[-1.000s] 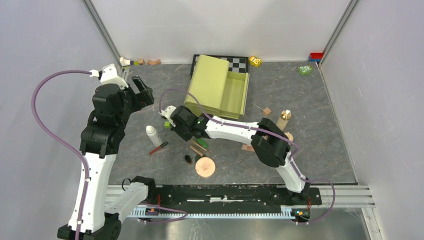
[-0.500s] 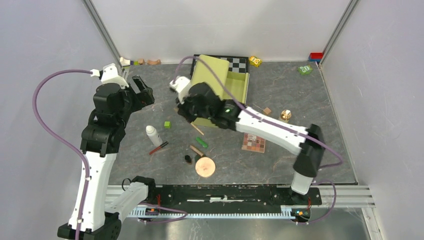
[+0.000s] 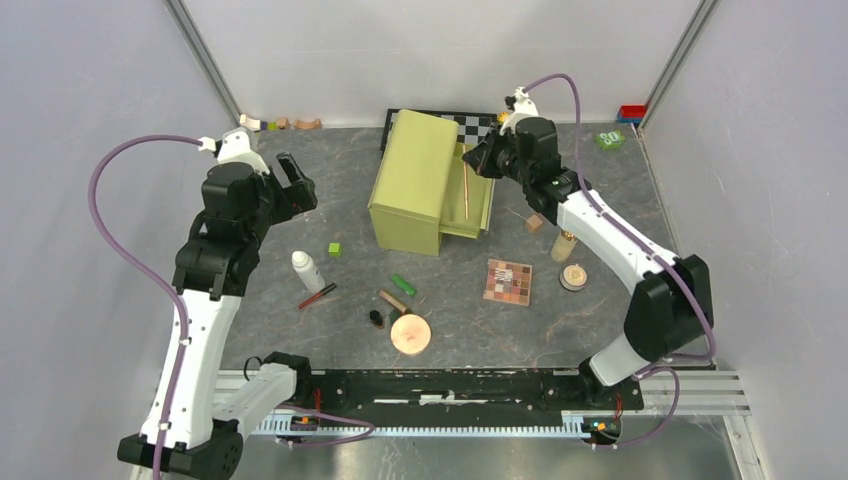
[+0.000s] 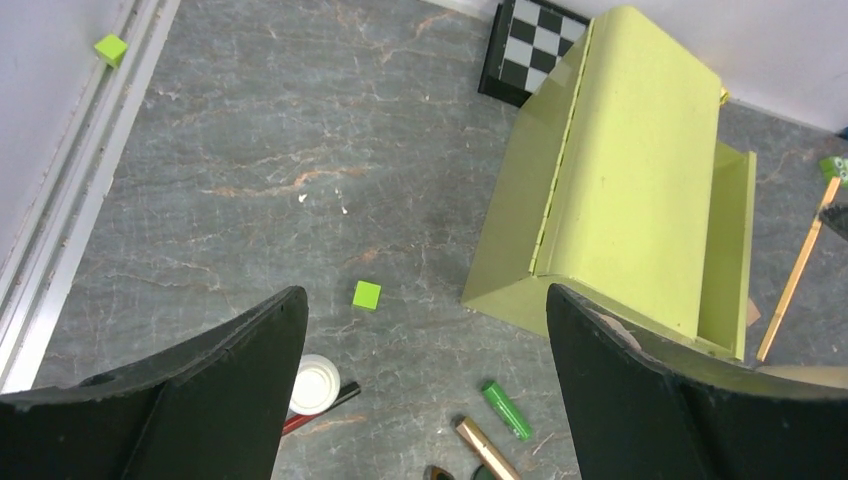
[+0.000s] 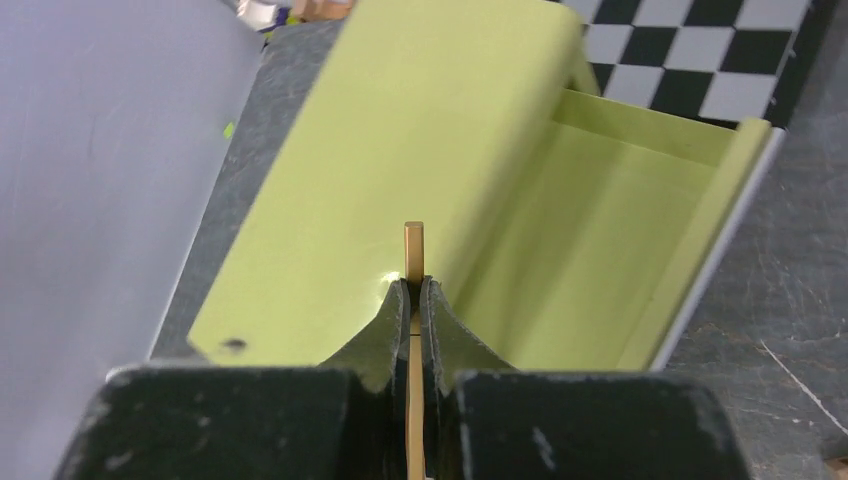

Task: Organize the makeup
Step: Place the makeup in the drawer, then pick up the makeup tool from the corner of the board.

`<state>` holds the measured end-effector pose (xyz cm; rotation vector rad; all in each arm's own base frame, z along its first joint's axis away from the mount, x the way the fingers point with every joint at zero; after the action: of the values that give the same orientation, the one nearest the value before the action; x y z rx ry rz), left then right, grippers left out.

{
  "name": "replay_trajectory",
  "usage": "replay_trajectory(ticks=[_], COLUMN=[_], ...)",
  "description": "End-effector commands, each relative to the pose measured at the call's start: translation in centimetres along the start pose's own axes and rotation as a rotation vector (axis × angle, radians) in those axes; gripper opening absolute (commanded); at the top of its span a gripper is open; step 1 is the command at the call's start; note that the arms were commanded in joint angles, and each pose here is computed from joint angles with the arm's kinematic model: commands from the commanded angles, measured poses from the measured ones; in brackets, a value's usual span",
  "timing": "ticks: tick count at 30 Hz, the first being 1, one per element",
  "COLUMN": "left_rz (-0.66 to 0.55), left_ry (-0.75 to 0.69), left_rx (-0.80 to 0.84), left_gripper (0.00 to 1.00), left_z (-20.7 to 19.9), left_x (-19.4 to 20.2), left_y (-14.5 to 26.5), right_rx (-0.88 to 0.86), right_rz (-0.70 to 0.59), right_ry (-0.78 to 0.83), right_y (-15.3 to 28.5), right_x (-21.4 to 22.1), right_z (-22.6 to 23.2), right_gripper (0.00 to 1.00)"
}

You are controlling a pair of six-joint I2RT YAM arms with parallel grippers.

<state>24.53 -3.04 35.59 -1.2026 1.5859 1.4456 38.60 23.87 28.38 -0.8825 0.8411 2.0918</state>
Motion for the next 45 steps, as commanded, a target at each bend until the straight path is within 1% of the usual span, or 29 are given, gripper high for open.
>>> replay_trajectory(ticks=[1, 7, 14, 15, 23, 26, 33, 35, 38, 43, 45], left_rz=[-0.021, 0.002, 0.031, 0.033, 0.058, 0.071, 0.063, 0.062, 0.059, 0.070, 0.070], left_ry=[-0.019, -0.055, -0.074, -0.073, -0.083, -0.095, -0.112, -0.114, -0.117, -0.119, -0.121], left_rx=[0.028, 0.027, 0.025, 0.028, 0.028, 0.032, 0.031, 0.033, 0.032, 0.036, 0.034], left_gripper=[0.95, 0.95, 0.94, 0.94, 0.94, 0.93, 0.93, 0.93, 0.93, 0.93, 0.93], left_z=[-0.3, 0.0, 0.2, 0.2, 0.5, 0.6, 0.6, 0.6, 0.6, 0.5, 0.5], left_x=[0.1, 2.1, 4.6, 4.8, 7.5, 8.4, 8.2, 8.2, 8.2, 8.4, 8.4], left_y=[-1.0, -2.1, -4.1, -4.3, -5.6, -6.0, -6.0, -6.0, -6.0, -6.2, -6.3], right_rx=[-0.027, 0.069, 0.103, 0.103, 0.143, 0.164, 0.176, 0.192, 0.229, 0.257, 0.253], right_rz=[-0.047, -0.070, -0.086, -0.090, -0.076, -0.078, -0.098, -0.093, -0.119, -0.146, -0.153], right_ry=[-0.161, -0.195, -0.181, -0.175, -0.111, -0.091, -0.035, 0.017, 0.093, 0.172, 0.183], right_y=[-2.0, -4.5, -6.5, -6.7, -6.9, -6.8, -5.7, -4.8, -2.9, 0.4, 1.5], right_x=[-1.5, -1.4, -1.4, -1.6, -1.9, -2.2, -3.0, -3.3, -4.0, -4.8, -5.2], right_z=[-1.5, -4.8, -5.9, -5.9, -6.4, -6.6, -6.4, -6.5, -6.7, -7.7, -8.2], right_gripper=[0.00, 0.00, 0.01, 0.02, 0.28, 0.33, 0.40, 0.43, 0.55, 0.65, 0.74])
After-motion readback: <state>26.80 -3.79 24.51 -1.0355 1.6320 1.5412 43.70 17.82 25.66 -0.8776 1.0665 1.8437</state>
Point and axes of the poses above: each gripper's point midway between its finger pads, its own y axis back along the fingers, its own z axis along the line the jaws close on, x = y × z, the point moved 4 cm from there along y, back along the fingers, and after that the axes turned 6 degrees about -y, right-handed, at the moved point
